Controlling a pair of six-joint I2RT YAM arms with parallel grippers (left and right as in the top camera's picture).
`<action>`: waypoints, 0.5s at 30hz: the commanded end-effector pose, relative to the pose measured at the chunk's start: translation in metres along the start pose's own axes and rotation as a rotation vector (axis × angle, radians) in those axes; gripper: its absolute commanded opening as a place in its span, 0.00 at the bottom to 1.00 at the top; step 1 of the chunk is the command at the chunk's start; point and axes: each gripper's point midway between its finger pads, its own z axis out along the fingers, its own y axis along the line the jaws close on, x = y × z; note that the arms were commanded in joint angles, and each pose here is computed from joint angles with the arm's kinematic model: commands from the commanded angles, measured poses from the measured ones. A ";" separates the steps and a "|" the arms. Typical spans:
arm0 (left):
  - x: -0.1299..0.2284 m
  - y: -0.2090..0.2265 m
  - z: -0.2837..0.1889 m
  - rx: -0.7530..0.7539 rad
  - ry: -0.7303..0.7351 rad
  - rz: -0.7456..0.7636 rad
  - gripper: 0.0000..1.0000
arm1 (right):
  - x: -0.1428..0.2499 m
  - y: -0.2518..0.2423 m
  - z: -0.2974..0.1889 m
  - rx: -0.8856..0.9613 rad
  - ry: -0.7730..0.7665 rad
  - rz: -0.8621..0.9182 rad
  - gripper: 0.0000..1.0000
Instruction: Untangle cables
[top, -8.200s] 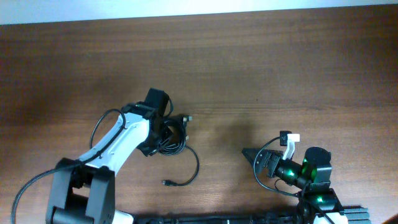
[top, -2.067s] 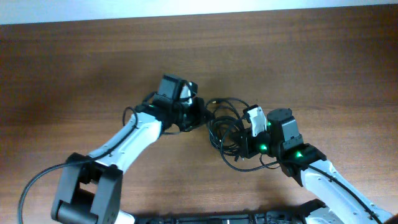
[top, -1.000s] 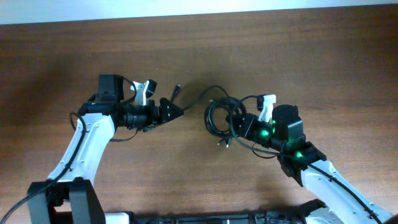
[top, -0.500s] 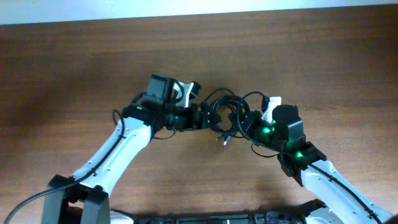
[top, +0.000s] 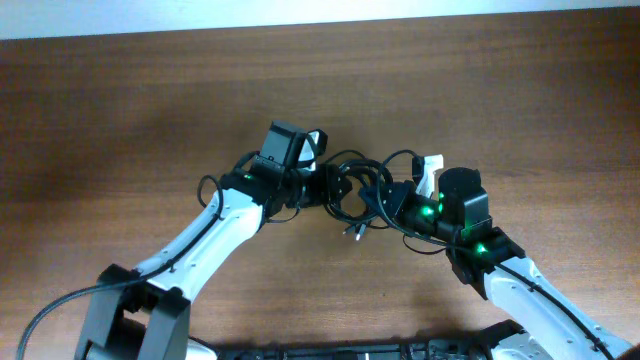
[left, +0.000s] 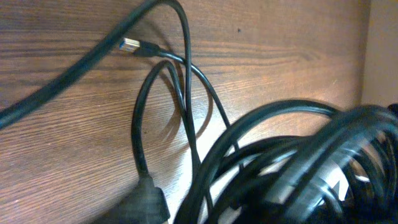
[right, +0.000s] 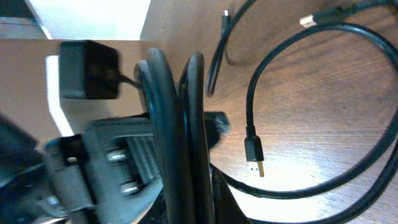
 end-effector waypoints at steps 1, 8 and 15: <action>0.000 0.003 0.008 -0.018 0.003 0.023 0.00 | -0.005 0.007 -0.002 -0.022 -0.016 -0.046 0.04; -0.032 0.021 -0.029 0.159 -0.020 -0.017 0.00 | -0.006 -0.034 -0.004 0.160 -0.016 -0.421 0.41; -0.026 0.007 -0.033 0.250 0.011 0.054 0.00 | -0.016 -0.089 -0.022 0.441 -0.082 -0.347 0.68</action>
